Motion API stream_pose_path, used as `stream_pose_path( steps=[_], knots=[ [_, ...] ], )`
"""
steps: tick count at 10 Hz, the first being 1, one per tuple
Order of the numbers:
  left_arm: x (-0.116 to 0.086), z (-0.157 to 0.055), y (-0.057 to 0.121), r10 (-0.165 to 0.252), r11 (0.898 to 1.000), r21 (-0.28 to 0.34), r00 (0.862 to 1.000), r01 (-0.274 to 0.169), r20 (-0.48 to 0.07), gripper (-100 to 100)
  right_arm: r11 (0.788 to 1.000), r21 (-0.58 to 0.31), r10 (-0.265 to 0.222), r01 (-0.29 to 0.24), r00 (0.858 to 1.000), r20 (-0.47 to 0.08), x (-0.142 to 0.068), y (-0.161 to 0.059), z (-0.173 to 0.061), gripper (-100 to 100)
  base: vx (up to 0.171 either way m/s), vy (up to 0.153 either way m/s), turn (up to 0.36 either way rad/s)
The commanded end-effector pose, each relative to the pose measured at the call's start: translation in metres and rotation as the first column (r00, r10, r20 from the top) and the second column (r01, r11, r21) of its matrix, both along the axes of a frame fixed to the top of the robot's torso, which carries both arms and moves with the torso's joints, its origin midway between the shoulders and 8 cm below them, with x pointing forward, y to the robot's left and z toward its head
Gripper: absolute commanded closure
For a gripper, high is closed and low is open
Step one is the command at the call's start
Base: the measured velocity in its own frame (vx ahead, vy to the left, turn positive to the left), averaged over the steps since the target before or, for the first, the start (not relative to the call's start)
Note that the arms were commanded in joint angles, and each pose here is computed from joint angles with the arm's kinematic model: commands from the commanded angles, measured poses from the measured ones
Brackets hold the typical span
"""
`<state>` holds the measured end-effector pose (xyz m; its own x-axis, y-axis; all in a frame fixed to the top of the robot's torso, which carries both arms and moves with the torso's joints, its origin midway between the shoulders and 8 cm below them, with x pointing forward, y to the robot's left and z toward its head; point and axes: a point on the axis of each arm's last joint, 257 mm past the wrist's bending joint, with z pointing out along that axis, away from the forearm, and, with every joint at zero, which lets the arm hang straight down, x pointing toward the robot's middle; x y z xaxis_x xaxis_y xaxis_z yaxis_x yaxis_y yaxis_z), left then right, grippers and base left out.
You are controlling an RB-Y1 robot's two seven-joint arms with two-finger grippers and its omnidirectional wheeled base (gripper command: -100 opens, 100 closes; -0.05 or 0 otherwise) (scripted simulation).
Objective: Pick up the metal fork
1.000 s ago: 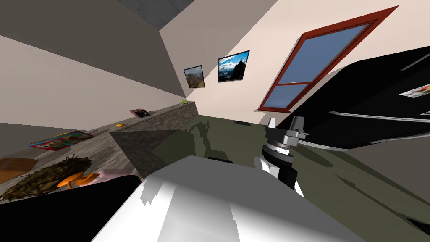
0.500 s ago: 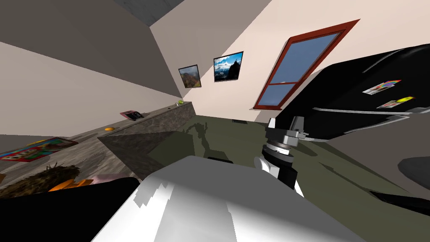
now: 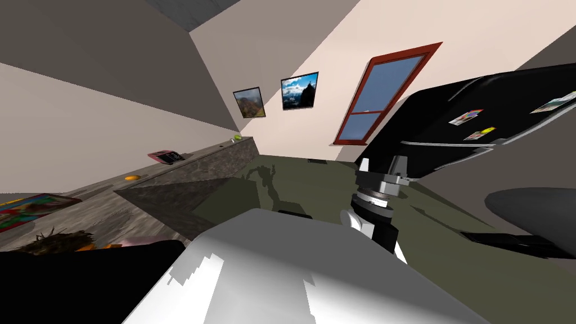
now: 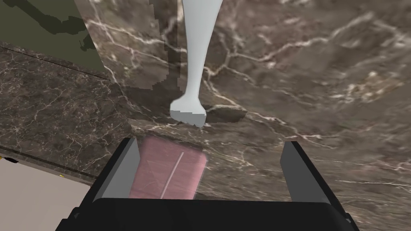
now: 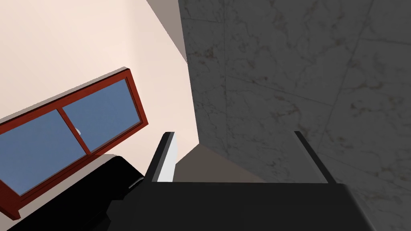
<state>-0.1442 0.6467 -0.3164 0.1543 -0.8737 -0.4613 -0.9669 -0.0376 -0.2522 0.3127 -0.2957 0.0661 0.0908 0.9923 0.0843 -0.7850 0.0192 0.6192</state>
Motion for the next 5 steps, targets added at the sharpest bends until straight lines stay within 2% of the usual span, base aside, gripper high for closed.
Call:
stream_pose_path(
  steps=[1,5],
  knots=[
    [0.003,-0.002,-0.006,-0.01,1.0,-0.027,1.0,0.009,-0.01,-100,1.0,0.0,0.0,0.0,1.0,0.0,0.0,0.0,0.0,0,-0.065,0.018,-0.127],
    [0.007,-0.005,-0.028,-0.033,0.994,-0.109,0.999,0.028,-0.04,-100,1.0,0.0,0.0,0.0,1.0,0.0,0.0,0.0,0.0,0,-0.079,0.012,-0.141]
  ],
)
